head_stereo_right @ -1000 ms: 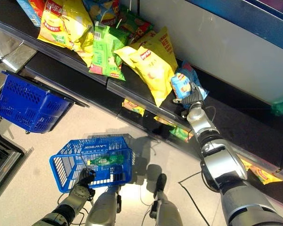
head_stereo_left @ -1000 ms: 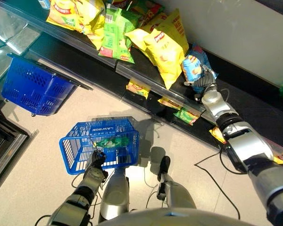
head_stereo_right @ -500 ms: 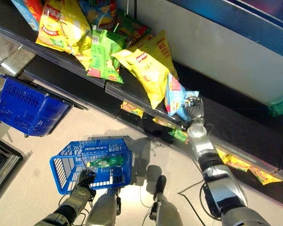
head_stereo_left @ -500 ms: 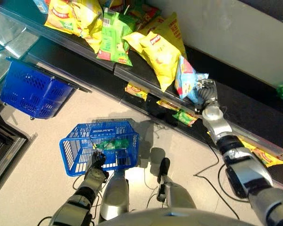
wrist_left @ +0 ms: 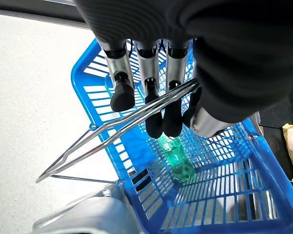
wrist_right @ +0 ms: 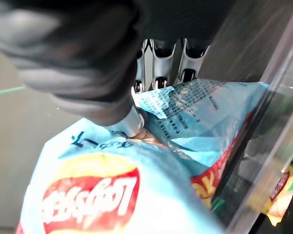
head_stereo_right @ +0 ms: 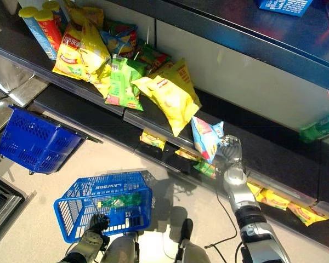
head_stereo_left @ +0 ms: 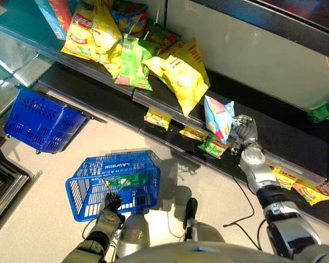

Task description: Pick up the snacks into the basket

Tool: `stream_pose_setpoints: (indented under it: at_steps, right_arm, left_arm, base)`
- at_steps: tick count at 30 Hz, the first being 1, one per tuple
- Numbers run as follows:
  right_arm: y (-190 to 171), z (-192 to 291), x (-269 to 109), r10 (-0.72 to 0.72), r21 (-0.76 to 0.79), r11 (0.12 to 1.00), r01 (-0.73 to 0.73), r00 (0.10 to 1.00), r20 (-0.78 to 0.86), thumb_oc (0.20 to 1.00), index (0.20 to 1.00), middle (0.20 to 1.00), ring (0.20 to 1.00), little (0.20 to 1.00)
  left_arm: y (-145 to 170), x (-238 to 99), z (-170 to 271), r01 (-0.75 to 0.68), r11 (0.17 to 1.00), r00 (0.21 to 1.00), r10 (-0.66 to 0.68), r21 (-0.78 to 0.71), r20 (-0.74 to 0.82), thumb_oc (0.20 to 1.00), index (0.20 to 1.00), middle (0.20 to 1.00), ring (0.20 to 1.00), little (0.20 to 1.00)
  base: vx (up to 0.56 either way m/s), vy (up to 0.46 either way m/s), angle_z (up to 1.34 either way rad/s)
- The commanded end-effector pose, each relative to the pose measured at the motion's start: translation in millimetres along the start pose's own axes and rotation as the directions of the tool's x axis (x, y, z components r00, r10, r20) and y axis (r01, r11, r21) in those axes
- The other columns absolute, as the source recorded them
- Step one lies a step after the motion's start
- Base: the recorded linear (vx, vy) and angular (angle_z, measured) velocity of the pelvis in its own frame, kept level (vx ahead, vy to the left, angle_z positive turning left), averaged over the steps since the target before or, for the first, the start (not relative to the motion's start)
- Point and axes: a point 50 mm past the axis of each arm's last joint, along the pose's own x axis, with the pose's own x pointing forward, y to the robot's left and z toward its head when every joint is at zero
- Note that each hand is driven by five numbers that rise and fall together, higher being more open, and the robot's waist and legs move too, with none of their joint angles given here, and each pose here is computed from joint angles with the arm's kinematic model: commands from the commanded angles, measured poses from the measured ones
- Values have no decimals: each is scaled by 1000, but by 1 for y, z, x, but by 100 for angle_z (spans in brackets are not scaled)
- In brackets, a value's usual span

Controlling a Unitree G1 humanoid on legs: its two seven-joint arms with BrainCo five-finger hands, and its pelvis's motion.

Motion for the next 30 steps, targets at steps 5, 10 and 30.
stream_pose_setpoints:
  at_steps: [5, 10, 30]
  right_arm:
    - [-38, 53, -2, -86, 109, 992, 61, 967, 238, 200, 200, 200, 200, 200]
    - [-52, 83, -18, -71, 120, 992, 24, 915, 396, 200, 200, 200, 200, 200]
    - [-41, 32, -89, 322, 3, 942, -335, 909, 265, 200, 200, 200, 200, 200]
  left_arm:
    - [3, -4, -30, 2, 996, 996, 6, 90, -94, 200, 200, 200, 200, 200]
    - [2, -5, -36, 13, 996, 993, -2, 89, -114, 200, 200, 200, 200, 200]
    - [6, -7, -51, 21, 1000, 984, -19, 8, -178, 200, 200, 200, 200, 200]
  base:
    - [16, -5, -2]
    - [20, -5, -10]
    - [11, -12, -7]
